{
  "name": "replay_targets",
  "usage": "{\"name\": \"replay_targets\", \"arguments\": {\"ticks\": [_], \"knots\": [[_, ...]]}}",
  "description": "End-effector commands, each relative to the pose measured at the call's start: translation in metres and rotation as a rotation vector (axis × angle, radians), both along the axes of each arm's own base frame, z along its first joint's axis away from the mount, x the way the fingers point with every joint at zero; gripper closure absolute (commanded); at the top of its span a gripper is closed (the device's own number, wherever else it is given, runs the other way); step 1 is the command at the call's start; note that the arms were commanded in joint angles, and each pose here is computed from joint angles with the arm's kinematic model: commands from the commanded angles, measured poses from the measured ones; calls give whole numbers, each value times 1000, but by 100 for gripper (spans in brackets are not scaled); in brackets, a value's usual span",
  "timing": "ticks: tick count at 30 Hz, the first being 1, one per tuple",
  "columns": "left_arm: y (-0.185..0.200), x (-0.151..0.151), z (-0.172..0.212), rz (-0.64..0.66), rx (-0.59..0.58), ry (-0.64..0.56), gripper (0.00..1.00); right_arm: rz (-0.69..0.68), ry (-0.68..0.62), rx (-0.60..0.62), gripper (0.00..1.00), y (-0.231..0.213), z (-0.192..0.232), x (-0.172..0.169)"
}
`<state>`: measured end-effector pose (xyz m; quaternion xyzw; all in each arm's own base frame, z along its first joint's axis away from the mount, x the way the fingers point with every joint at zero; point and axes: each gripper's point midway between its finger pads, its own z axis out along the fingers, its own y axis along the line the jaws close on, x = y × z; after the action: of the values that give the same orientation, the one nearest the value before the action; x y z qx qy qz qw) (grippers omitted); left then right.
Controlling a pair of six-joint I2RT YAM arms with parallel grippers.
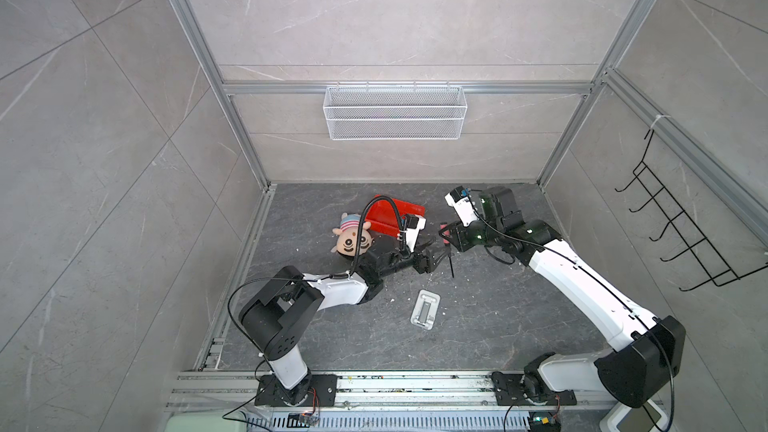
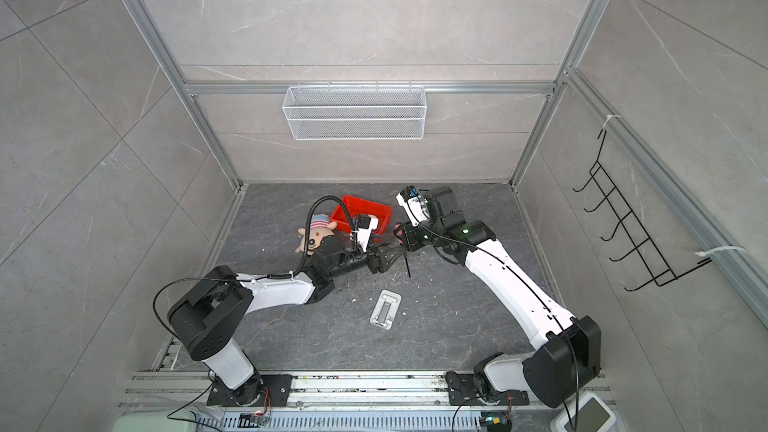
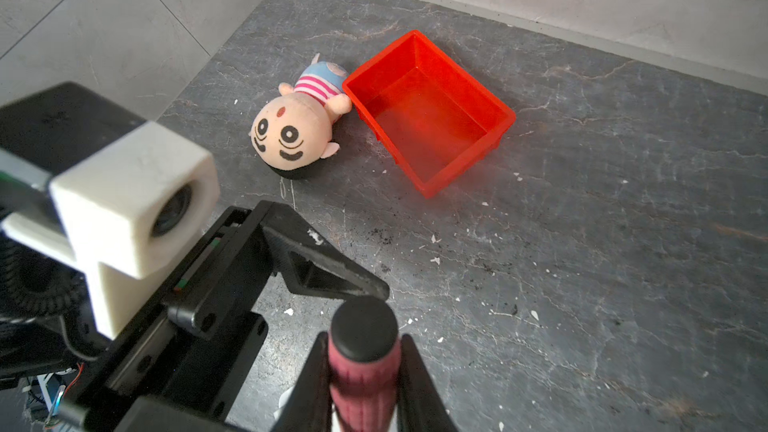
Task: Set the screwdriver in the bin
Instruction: 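Carry the screwdriver toward the left gripper while the left gripper grasps its handle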
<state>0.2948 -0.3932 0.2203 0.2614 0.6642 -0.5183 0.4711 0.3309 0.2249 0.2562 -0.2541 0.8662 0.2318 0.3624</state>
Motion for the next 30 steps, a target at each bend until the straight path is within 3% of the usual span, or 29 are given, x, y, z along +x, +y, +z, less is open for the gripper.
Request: {"name": "replay_targets", "arguments": {"ticks": [1, 8, 18, 21, 23, 30], "knots": [[0, 0, 25, -10, -78, -57, 31, -7, -35, 30, 100, 10, 15, 8], [1, 0, 25, -19, -90, -44, 50, -6, -48, 25, 100, 15, 16, 10], [5, 0, 27, -12, -98, -50, 96, 4, -55, 29, 100, 20, 18, 8], [6, 0, 28, -9, -102, -54, 100, 6, -61, 32, 99, 20, 21, 6], [7, 1, 30, -5, -109, -55, 100, 5, -68, 31, 93, 19, 23, 6], [13, 6, 33, 31, -138, -38, 100, -10, -101, 46, 38, 16, 33, 5]]}}
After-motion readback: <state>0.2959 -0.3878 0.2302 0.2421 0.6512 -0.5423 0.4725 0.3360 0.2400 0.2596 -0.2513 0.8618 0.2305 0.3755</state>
